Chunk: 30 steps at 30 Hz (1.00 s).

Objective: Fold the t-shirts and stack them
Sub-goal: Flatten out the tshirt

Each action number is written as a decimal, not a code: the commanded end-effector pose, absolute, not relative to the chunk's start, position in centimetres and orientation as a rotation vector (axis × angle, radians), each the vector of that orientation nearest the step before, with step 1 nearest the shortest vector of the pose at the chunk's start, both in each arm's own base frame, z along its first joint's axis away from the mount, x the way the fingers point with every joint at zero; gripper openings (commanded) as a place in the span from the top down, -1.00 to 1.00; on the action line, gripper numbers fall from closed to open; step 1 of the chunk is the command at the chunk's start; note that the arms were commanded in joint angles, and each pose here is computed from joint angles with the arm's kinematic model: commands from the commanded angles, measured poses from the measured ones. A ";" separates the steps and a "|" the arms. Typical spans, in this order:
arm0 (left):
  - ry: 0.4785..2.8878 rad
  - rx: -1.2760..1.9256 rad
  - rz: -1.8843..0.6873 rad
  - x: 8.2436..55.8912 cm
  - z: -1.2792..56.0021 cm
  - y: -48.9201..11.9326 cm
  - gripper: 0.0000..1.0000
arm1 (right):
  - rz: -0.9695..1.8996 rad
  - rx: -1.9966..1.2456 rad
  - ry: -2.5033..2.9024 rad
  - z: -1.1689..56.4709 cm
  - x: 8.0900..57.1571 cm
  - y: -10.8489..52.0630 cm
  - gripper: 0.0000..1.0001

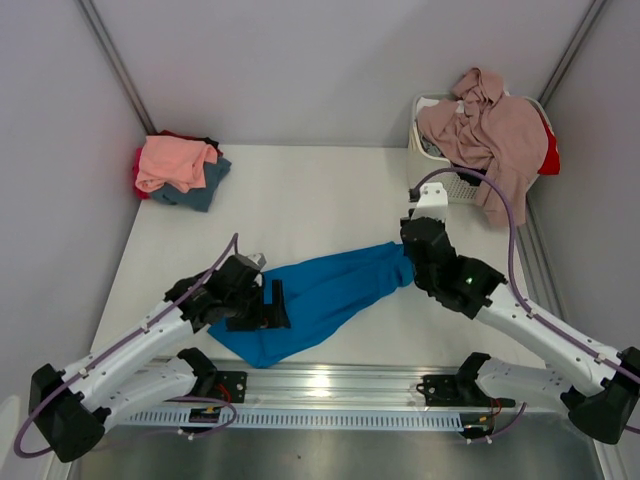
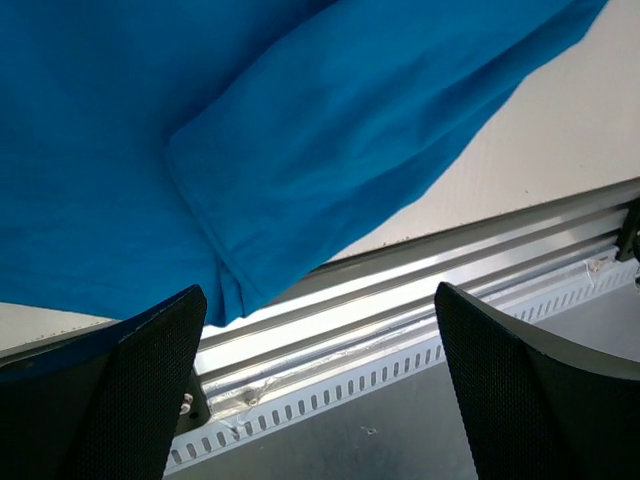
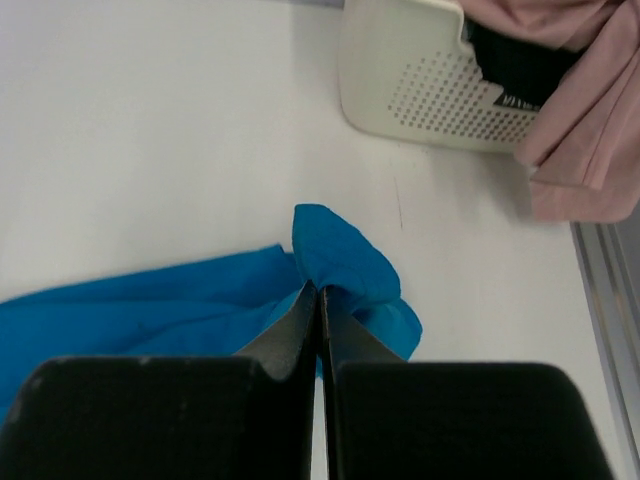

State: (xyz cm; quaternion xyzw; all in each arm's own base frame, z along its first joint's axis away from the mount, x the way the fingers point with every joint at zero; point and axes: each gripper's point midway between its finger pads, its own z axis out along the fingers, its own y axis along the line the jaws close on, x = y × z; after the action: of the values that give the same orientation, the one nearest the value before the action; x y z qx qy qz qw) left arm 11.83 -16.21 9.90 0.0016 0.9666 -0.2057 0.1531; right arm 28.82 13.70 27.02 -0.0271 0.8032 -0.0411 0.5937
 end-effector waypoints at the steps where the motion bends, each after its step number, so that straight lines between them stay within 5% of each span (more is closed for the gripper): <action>1: 2.773 -0.091 -0.555 12.1 8.5 -16.0 -0.99 | -0.103 -0.016 1.888 26.0 27.7 13.0 1.00; 21: 2.816 -0.464 -0.493 15.1 3.5 -15.6 -0.99 | -0.047 -0.086 1.960 21.9 24.9 14.2 1.00; 25: 2.886 -0.462 -0.336 16.7 1.3 -14.9 -0.69 | -0.048 -0.101 1.948 22.4 24.8 14.2 1.00; 30: 2.876 -0.438 -0.323 18.7 1.5 -15.9 -0.55 | -0.051 -0.105 1.935 22.9 24.7 13.8 1.00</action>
State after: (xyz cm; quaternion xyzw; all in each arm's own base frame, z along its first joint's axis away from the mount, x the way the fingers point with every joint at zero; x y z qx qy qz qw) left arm 16.01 -14.99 1.62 -0.1567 0.9807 -0.0964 0.0656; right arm 24.62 14.00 21.30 -0.0591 0.8358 -0.0316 0.5449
